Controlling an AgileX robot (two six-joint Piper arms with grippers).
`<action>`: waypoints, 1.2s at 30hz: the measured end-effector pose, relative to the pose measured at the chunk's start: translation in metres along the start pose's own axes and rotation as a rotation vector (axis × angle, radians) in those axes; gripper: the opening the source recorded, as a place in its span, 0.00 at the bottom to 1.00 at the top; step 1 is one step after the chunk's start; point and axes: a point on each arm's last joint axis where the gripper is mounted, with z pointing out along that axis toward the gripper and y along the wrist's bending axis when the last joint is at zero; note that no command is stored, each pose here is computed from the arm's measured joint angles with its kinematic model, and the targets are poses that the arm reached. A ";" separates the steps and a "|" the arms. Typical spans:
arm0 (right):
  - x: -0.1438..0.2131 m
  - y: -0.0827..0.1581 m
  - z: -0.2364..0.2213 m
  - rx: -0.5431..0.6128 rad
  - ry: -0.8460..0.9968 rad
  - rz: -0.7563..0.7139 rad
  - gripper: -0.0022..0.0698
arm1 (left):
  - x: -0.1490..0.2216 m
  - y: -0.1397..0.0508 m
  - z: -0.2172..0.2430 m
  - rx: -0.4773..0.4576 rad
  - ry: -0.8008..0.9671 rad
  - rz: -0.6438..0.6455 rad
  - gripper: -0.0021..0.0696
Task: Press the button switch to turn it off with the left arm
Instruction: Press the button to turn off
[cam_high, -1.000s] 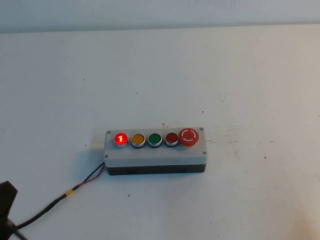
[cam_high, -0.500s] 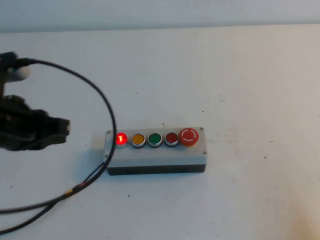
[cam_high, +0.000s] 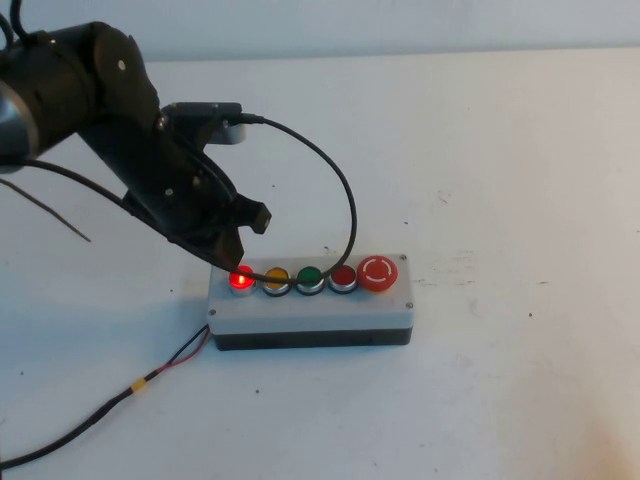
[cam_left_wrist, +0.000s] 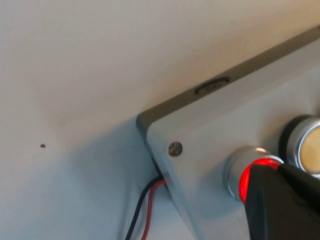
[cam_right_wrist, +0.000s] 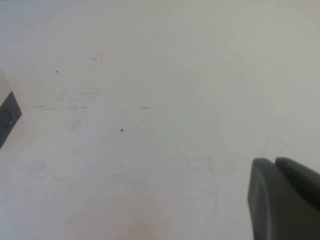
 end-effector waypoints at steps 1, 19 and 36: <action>0.000 0.000 0.000 0.000 0.000 0.000 0.01 | -0.002 -0.001 0.002 -0.001 0.002 0.005 0.02; 0.000 0.000 0.000 0.000 0.000 0.000 0.01 | -0.009 0.003 0.015 -0.011 0.020 0.018 0.02; 0.000 0.000 0.000 0.000 0.000 0.000 0.01 | -0.001 -0.001 -0.001 -0.011 0.059 0.033 0.02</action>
